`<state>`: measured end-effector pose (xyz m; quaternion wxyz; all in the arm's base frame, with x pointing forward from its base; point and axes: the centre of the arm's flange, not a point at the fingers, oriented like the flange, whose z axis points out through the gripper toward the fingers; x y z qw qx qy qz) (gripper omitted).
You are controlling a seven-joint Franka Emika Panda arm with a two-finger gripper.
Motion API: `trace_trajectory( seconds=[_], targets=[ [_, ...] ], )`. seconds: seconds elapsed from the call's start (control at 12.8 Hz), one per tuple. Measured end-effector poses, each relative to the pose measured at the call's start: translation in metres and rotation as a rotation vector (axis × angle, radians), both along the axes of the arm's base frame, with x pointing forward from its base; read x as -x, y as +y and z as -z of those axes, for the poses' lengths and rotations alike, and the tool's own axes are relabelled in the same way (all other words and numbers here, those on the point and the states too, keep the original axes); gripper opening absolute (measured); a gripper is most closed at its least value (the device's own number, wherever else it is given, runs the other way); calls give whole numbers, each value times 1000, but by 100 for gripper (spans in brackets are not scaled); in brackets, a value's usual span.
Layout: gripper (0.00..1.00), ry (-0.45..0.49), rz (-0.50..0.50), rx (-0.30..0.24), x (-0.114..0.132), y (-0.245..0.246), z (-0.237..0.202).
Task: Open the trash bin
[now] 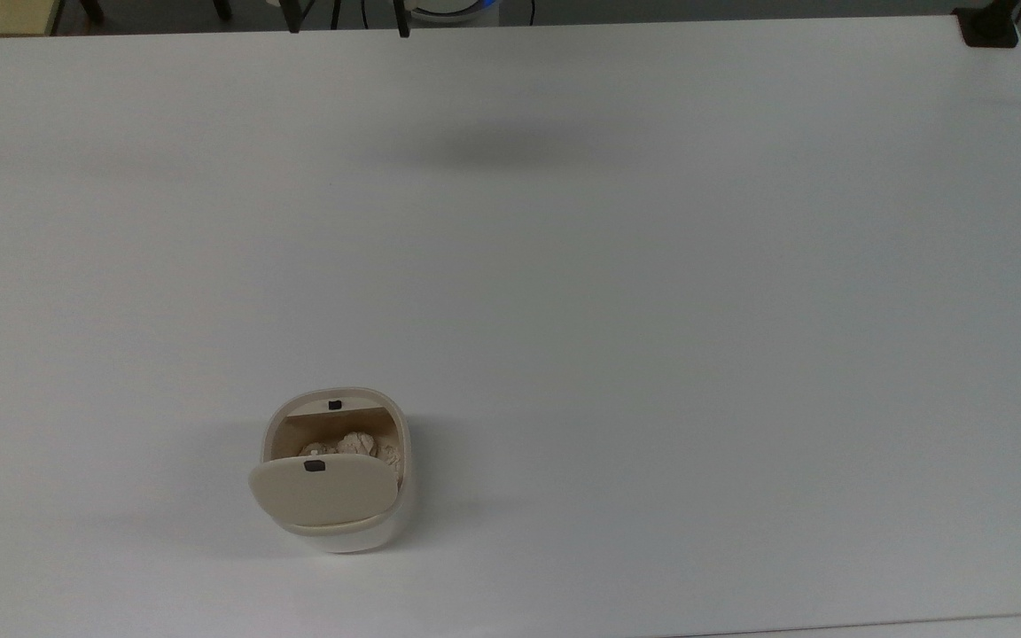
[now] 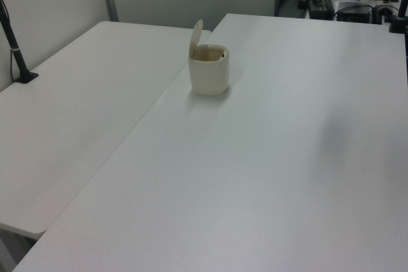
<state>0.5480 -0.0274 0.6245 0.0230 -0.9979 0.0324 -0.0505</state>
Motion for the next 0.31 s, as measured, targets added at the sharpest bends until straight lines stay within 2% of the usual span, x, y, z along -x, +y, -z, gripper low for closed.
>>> trace_trajectory(
  seconds=[0.31],
  targets=[
    [100, -11, 13, 7, -1, -9, -1]
  ],
)
